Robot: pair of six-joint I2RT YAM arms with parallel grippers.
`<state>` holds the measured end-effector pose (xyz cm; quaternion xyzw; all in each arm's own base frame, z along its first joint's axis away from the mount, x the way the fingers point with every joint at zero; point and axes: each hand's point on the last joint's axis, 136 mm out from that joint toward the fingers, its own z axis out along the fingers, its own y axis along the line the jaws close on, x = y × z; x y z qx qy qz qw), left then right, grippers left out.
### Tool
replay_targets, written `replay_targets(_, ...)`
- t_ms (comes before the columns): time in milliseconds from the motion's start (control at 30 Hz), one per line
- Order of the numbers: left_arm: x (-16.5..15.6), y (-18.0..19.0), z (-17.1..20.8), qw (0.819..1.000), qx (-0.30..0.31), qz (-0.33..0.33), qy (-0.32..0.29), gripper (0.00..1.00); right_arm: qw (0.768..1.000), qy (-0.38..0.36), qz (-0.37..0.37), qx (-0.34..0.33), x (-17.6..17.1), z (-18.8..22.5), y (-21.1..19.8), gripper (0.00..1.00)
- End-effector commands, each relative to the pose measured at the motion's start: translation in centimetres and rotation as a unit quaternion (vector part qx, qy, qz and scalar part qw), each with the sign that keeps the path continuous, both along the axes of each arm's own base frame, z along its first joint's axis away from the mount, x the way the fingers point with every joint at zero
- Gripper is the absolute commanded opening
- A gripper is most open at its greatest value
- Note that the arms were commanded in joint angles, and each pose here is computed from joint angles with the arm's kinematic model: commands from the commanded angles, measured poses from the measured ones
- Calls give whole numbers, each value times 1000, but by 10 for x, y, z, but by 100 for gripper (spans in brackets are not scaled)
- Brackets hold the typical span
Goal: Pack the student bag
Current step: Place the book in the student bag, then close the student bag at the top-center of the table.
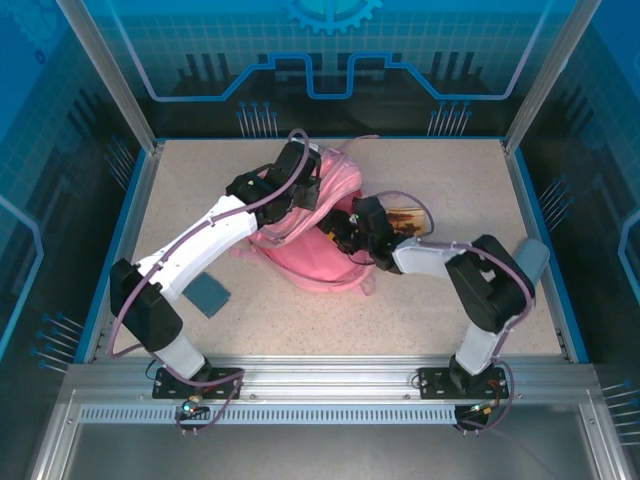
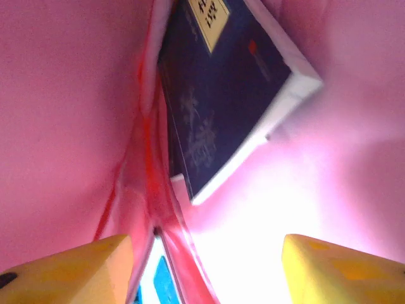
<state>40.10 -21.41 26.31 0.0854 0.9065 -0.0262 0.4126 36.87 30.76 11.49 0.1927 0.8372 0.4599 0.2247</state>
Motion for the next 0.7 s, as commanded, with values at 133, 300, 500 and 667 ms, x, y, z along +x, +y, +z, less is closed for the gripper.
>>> replay_targets(133, -2, 29, -6, 998, -38, 35, -19, 0, 972, 50, -15, -228, -67, -38, -93, 59)
replay_targets(300, -21, 53, -59, 998, -27, 44, 37, 0, 934, 29, -67, -351, -79, -31, -157, 60)
replay_targets(500, -50, 45, -94, 992, -68, 11, 107, 31, 913, 41, -61, -401, -55, -18, -190, 64)
replay_targets(667, -67, 37, -94, 983, -133, 16, 124, 69, 898, 89, -22, -430, -26, -29, -202, 66)
